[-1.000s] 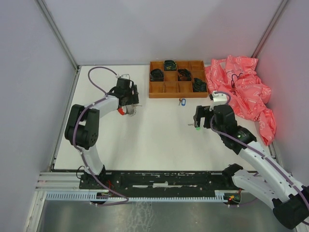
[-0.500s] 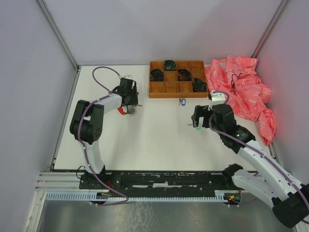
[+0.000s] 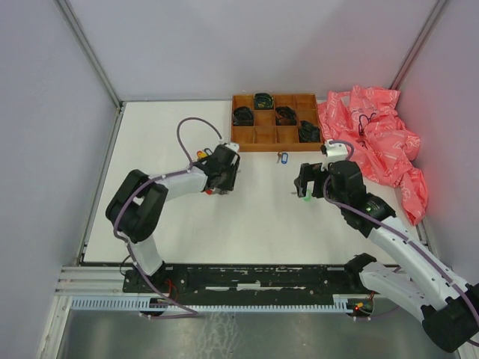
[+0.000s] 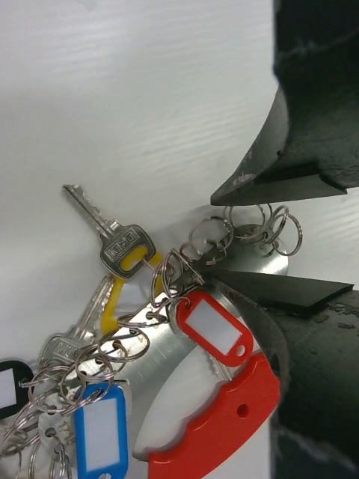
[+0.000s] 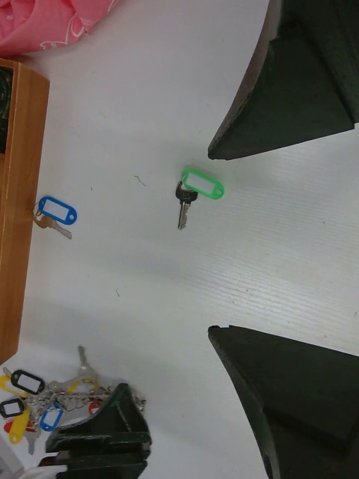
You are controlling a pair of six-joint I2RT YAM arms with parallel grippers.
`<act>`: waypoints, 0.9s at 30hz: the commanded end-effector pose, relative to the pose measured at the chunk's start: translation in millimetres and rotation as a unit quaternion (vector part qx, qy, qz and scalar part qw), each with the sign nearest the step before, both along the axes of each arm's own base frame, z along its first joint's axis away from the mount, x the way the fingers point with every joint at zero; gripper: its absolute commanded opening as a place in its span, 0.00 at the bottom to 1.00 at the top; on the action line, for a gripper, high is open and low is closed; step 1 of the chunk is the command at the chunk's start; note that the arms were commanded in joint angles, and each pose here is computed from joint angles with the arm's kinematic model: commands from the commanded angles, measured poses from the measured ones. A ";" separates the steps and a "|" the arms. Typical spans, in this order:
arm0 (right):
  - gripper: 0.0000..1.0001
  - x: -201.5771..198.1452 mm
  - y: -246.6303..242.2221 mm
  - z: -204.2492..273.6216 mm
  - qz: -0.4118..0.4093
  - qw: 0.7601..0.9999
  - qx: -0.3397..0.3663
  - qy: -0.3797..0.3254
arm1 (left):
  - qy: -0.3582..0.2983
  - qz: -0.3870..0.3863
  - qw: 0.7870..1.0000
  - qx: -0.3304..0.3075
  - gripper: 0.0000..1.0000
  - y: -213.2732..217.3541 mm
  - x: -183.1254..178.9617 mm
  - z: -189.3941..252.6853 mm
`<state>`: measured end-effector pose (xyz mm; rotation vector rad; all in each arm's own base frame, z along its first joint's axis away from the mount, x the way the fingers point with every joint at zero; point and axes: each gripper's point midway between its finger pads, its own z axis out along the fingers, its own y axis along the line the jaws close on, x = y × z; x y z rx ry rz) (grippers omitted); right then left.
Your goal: Put the keys on the keyring
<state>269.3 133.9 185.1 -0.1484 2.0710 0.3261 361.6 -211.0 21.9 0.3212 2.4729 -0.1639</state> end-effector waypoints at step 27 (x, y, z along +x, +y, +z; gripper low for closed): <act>1.00 4.3 48.8 -19.5 0.107 0.993 0.021 0.051 | 0.021 0.054 0.996 -0.067 0.75 31.9 -125.8 36.0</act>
